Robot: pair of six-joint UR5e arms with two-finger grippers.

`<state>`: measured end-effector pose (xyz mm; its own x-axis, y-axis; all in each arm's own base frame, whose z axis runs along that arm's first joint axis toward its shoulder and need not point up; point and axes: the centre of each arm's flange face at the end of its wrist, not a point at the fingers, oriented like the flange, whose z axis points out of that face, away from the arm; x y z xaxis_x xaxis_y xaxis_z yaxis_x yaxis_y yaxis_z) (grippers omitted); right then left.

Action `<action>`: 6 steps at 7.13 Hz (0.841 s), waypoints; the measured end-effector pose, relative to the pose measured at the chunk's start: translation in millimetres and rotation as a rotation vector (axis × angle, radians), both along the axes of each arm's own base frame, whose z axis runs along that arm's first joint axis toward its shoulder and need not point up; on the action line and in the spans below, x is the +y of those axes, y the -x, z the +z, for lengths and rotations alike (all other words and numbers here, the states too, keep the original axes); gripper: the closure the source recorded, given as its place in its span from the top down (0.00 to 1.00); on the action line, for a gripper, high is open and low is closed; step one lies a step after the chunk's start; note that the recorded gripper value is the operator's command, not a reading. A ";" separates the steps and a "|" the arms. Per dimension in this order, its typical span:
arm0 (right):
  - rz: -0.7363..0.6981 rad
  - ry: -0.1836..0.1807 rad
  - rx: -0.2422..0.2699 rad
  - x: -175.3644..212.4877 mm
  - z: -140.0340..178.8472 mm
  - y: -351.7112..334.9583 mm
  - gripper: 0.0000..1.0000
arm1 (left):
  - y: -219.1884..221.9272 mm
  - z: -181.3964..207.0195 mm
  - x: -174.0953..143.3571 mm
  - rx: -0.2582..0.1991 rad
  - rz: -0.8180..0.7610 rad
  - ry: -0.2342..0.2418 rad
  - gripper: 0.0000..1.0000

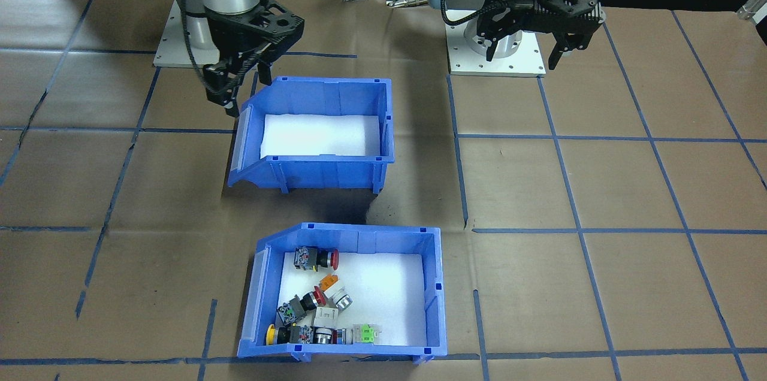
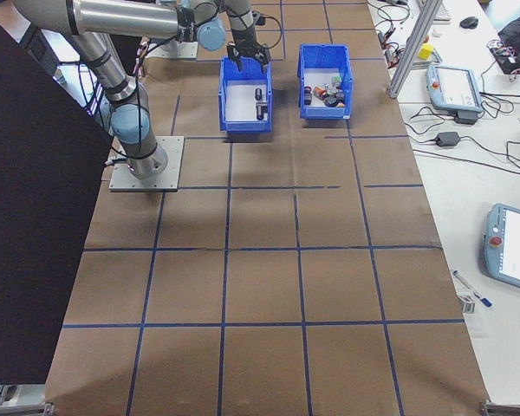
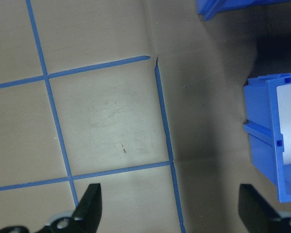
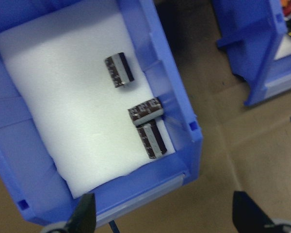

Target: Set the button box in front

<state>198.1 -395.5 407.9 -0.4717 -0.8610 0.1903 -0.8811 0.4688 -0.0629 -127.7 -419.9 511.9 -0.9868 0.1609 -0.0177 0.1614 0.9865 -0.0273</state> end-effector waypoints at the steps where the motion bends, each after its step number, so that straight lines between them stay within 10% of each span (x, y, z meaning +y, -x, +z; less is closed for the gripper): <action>1: -0.133 0.021 -0.024 -17.1 11.5 24.7 1.00 | -0.1 -0.7 -0.5 0.000 0.003 -0.001 1.00; 3: -0.483 0.001 -0.102 -38.6 27.7 62.2 1.00 | -0.5 -1.2 -1.6 0.000 0.026 -0.001 1.00; 6: -0.882 -0.122 -0.182 -77.6 52.7 77.1 1.00 | -0.7 0.6 -1.5 -0.002 0.036 0.006 1.00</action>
<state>121.0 -473.1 460.6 -0.9831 -0.1821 -0.0209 -0.1802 0.9810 -0.0715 -127.0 -421.4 512.4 -0.9920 0.1249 -0.0204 0.1255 0.9916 -0.0325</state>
